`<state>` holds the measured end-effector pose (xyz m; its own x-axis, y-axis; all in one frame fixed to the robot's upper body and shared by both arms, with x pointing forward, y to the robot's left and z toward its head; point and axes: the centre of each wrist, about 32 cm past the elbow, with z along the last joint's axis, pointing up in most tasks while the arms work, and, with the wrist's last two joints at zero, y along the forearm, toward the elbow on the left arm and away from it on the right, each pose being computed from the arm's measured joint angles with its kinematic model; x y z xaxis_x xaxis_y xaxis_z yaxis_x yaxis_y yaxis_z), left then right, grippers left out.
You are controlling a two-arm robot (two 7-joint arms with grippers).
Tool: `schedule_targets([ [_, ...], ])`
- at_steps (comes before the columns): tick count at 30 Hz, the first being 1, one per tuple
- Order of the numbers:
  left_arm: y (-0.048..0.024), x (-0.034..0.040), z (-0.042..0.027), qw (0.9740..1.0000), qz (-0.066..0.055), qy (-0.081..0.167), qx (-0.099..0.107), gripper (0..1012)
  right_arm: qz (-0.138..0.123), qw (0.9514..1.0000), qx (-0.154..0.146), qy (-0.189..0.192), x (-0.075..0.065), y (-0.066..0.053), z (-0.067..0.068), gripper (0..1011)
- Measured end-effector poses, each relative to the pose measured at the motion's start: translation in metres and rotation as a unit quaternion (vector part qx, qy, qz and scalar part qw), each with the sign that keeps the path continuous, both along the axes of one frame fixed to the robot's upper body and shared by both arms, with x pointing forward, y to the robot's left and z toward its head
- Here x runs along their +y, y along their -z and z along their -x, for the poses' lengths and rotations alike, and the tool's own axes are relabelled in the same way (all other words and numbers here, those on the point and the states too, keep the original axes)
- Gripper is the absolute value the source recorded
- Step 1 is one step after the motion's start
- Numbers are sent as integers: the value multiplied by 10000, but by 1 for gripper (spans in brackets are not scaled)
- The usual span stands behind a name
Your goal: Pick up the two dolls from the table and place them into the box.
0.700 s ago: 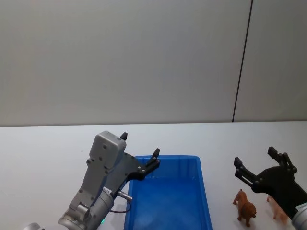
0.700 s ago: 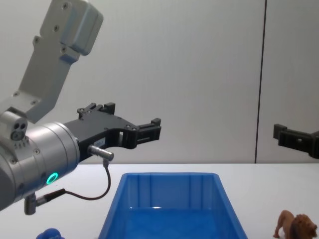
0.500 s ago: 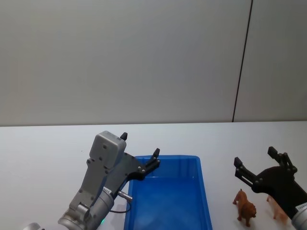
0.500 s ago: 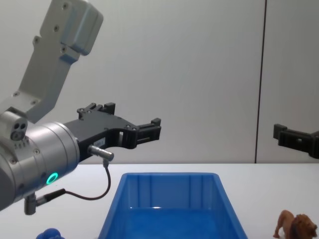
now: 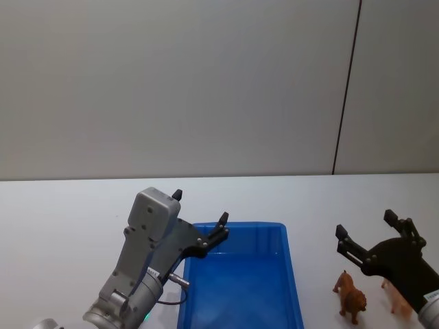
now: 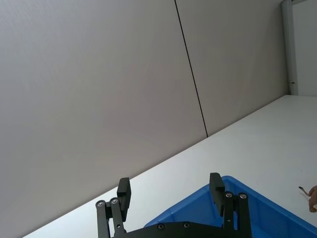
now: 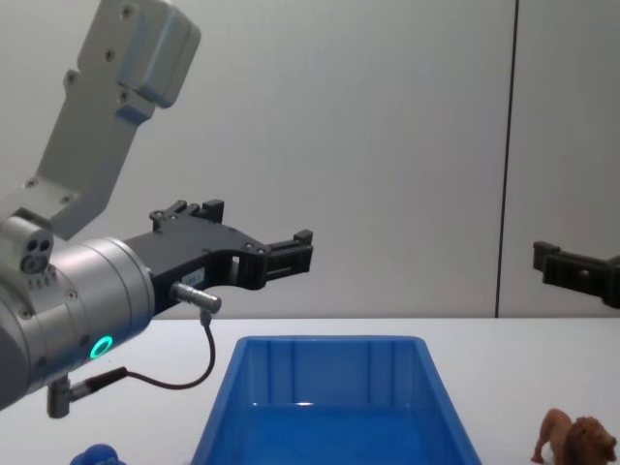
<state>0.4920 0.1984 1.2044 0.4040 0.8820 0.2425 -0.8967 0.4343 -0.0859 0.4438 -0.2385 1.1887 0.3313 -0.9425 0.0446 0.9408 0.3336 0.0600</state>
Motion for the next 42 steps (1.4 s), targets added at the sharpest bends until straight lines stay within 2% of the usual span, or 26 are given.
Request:
schedule_targets([
  [11, 0, 0, 0, 10000, 0, 0, 0, 1002, 73, 9999, 82, 46, -182, 11, -27, 1001],
  [17, 0, 0, 0, 10000, 0, 0, 0, 1002, 180, 9994, 275, 94, -329, 45, -16, 1001],
  [24, 0, 0, 0, 10000, 0, 0, 0, 1002, 288, 9974, 637, 149, -496, 111, 21, 1001],
  [30, 0, 0, 0, 10000, 1, 0, 0, 1002, 316, 9946, 966, 192, -583, 178, 51, 1001],
  [42, 0, 0, 0, 10000, 0, 0, 0, 1002, 296, 9876, 1507, 318, -674, 324, 82, 1001],
])
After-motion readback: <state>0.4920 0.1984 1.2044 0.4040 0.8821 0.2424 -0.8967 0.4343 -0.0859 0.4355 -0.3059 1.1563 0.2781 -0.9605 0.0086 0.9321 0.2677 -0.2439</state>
